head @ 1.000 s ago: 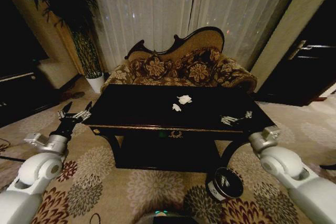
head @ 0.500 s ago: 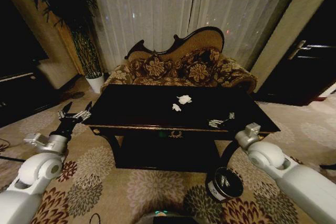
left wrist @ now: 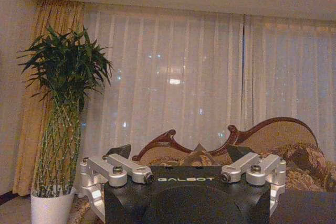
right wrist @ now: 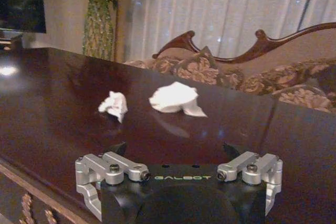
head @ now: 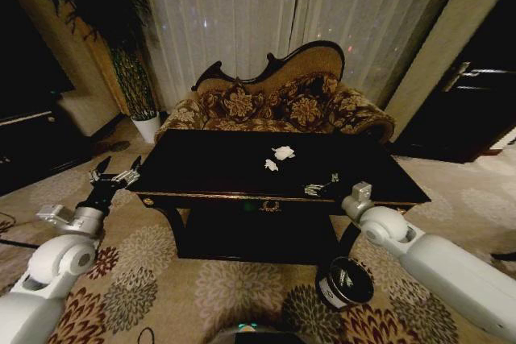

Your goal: Move to the front of the table and place the trash on the table into the trash bin.

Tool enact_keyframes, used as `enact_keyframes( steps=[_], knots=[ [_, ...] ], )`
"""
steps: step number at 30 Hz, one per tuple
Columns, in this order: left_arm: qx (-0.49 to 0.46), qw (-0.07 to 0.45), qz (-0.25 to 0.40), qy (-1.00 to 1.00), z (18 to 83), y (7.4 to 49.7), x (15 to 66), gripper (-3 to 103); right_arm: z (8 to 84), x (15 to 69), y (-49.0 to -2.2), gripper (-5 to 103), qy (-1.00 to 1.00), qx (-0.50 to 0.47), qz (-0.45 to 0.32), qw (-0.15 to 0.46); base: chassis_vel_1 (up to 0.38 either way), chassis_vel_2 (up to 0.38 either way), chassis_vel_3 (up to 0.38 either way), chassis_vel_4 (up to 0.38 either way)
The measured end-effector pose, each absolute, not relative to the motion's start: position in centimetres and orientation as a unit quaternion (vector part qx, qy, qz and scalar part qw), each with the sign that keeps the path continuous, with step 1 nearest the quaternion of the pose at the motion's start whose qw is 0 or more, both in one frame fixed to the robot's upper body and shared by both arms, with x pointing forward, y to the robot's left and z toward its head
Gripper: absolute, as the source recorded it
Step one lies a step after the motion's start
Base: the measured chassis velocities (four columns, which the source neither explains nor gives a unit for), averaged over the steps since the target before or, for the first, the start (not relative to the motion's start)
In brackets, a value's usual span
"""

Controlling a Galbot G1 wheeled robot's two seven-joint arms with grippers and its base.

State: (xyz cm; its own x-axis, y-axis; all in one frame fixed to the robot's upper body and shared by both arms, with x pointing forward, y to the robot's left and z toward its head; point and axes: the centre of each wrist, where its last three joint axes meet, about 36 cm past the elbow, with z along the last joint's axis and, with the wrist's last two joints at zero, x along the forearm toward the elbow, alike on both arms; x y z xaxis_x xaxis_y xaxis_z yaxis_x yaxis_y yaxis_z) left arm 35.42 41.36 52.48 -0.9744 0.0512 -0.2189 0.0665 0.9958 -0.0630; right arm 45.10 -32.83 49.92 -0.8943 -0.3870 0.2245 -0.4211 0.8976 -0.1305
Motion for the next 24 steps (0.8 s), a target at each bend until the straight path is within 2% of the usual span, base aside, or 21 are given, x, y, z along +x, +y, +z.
enact_keyframes(
  steps=[8,24],
  knots=[
    [0.030,0.109,-0.035,0.993,52.5,41.4,35.4,100,50.2,47.9,-29.1,100,-0.965,0.233,0.079,0.092,0.000,0.000,0.000,0.000],
    [0.030,0.109,-0.035,0.993,52.5,41.4,35.4,100,48.4,50.5,-25.9,100,-0.960,0.253,0.067,0.103,0.000,0.000,0.000,0.000]
  ],
)
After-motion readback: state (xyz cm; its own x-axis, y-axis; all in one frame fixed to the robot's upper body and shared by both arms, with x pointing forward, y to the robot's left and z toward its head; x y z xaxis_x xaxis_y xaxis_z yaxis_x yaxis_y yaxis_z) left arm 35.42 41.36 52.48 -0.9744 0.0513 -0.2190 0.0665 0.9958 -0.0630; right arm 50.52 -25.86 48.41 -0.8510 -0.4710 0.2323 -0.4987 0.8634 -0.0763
